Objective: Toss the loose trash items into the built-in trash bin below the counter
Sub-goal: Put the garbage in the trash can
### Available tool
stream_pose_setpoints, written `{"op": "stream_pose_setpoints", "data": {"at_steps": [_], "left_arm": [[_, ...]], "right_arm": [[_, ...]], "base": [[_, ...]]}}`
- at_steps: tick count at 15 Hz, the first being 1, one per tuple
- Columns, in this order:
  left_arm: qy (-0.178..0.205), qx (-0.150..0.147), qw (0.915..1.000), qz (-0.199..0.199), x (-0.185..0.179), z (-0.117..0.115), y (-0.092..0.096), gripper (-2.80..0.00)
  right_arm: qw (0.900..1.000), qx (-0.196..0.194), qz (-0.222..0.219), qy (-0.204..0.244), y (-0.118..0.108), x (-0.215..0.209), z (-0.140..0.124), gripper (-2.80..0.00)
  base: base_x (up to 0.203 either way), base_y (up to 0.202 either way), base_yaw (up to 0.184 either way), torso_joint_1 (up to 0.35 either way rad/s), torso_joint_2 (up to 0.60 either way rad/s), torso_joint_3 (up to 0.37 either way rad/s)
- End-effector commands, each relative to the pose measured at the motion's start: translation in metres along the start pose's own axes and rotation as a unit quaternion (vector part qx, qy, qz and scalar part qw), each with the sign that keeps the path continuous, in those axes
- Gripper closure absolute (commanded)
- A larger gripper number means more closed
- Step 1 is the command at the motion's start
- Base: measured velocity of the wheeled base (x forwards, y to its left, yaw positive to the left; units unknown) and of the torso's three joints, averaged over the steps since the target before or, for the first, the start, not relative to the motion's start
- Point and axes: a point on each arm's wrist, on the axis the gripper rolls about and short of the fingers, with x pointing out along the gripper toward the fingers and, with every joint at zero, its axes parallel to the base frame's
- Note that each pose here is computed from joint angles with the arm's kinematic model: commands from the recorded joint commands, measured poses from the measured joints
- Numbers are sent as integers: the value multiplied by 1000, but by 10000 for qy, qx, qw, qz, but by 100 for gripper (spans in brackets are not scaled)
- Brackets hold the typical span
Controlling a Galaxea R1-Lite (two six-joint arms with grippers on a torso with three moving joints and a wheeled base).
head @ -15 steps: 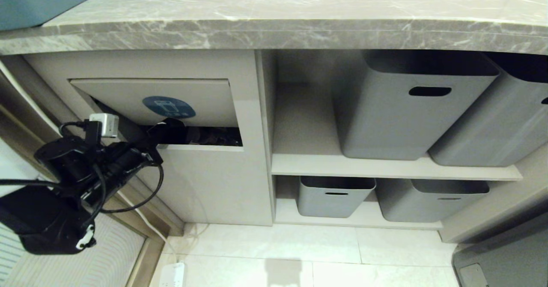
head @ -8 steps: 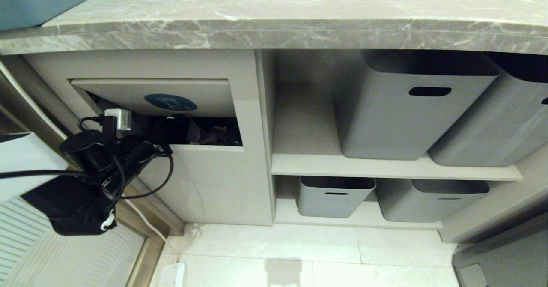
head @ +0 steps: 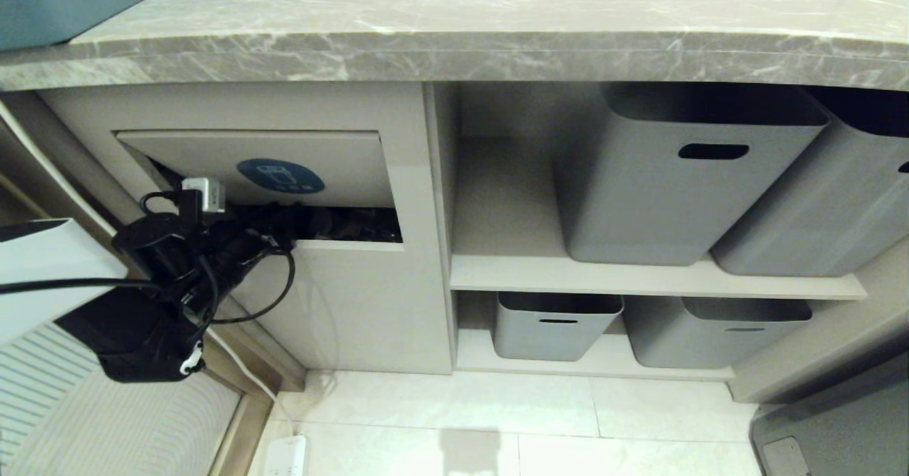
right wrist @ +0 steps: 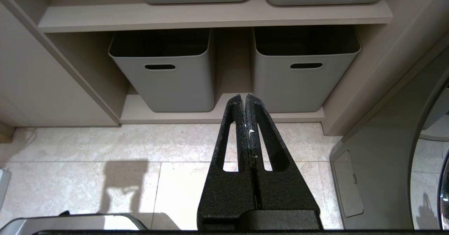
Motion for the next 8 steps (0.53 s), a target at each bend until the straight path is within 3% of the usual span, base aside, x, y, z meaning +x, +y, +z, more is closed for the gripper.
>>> {"op": "stream_pose_setpoints", "data": {"at_steps": [1, 3, 8], "left_arm": [[-49, 5, 10000, -29, 0, 2, -1, -280], [27, -18, 10000, -53, -5, 2, -6, -280], [58, -115, 9999, -48, -41, 31, -31, -280]], "right_arm": [[10000, 0, -2, 8, 0, 0, 0, 0], [10000, 5, -2, 8, 0, 0, 0, 0], [10000, -2, -1, 2, 0, 0, 0, 0]], "base": [[0, 0, 0, 0, 0, 0], [0, 0, 0, 0, 0, 0], [0, 0, 0, 0, 0, 0]]}}
